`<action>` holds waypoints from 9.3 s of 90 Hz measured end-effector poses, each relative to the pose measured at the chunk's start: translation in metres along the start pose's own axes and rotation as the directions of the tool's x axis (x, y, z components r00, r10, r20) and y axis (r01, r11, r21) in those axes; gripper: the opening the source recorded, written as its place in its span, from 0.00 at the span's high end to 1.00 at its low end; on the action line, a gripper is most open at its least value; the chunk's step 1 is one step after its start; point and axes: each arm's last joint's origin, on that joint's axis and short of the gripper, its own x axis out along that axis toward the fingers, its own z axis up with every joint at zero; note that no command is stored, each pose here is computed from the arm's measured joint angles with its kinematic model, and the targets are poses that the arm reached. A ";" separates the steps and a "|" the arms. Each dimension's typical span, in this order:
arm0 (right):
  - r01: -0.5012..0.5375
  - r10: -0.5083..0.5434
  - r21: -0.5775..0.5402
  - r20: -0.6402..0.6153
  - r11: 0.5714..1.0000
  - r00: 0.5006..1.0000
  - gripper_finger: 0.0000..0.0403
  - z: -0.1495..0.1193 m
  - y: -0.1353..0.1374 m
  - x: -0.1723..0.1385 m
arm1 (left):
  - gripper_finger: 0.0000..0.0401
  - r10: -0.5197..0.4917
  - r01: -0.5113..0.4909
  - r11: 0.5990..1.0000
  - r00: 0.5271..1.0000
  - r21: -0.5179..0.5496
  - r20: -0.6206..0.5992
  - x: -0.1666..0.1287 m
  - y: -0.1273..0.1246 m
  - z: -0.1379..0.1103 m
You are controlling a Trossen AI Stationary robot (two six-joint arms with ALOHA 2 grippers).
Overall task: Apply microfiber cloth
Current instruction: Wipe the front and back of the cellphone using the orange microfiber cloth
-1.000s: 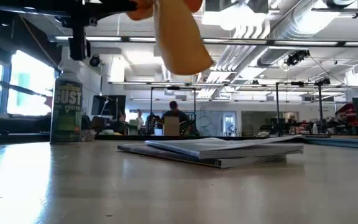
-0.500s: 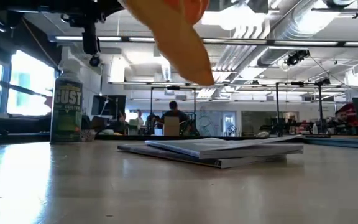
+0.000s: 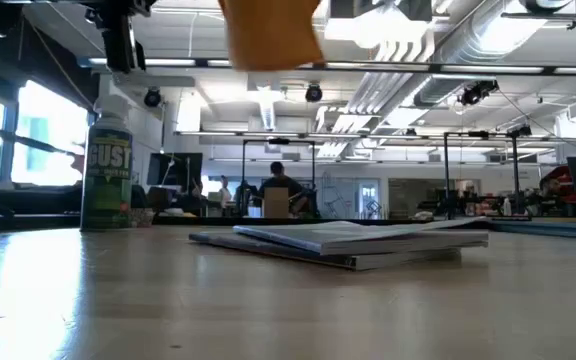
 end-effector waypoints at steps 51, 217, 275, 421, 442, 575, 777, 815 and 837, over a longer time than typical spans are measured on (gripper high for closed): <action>-0.233 0.226 0.094 0.080 0.968 0.971 1.00 0.014 0.041 -0.016 | 0.97 -0.093 0.089 0.994 0.993 0.059 0.075 0.003 -0.012 0.022; -0.120 0.226 0.660 -0.077 0.742 0.971 1.00 -0.060 0.028 -0.031 | 0.97 -0.080 0.021 0.712 0.996 0.702 0.051 -0.023 -0.032 0.003; -0.104 0.210 0.719 -0.059 0.687 0.976 0.64 -0.099 0.018 -0.016 | 0.97 -0.040 -0.048 0.651 0.994 0.757 0.098 -0.023 -0.030 0.004; -0.252 0.184 0.720 0.174 0.646 0.967 0.99 -0.074 0.018 0.010 | 0.93 -0.095 0.011 0.589 0.994 0.808 0.056 -0.018 -0.029 0.006; -0.254 0.177 0.723 0.182 0.643 0.967 0.91 -0.074 0.016 0.011 | 0.97 -0.095 0.014 0.575 0.994 0.818 0.050 -0.018 -0.029 0.006; -0.207 0.075 0.628 0.230 0.750 0.970 1.00 -0.053 -0.010 -0.006 | 0.63 -0.036 0.015 0.596 0.999 0.803 0.008 -0.017 -0.020 -0.002; -0.011 0.152 0.355 -0.372 0.935 0.916 1.00 -0.052 0.071 -0.016 | 0.98 0.057 -0.084 0.755 0.996 0.650 0.063 -0.025 -0.021 0.002; 0.390 -0.412 -0.131 -0.304 0.911 0.859 1.00 0.061 -0.012 -0.080 | 0.98 0.176 -0.174 0.881 0.984 0.440 0.036 -0.014 0.003 -0.004; 0.276 -0.277 -0.032 -0.195 0.961 0.941 1.00 0.048 -0.022 -0.043 | 0.98 0.124 -0.108 0.932 0.992 0.347 -0.023 -0.011 0.001 -0.002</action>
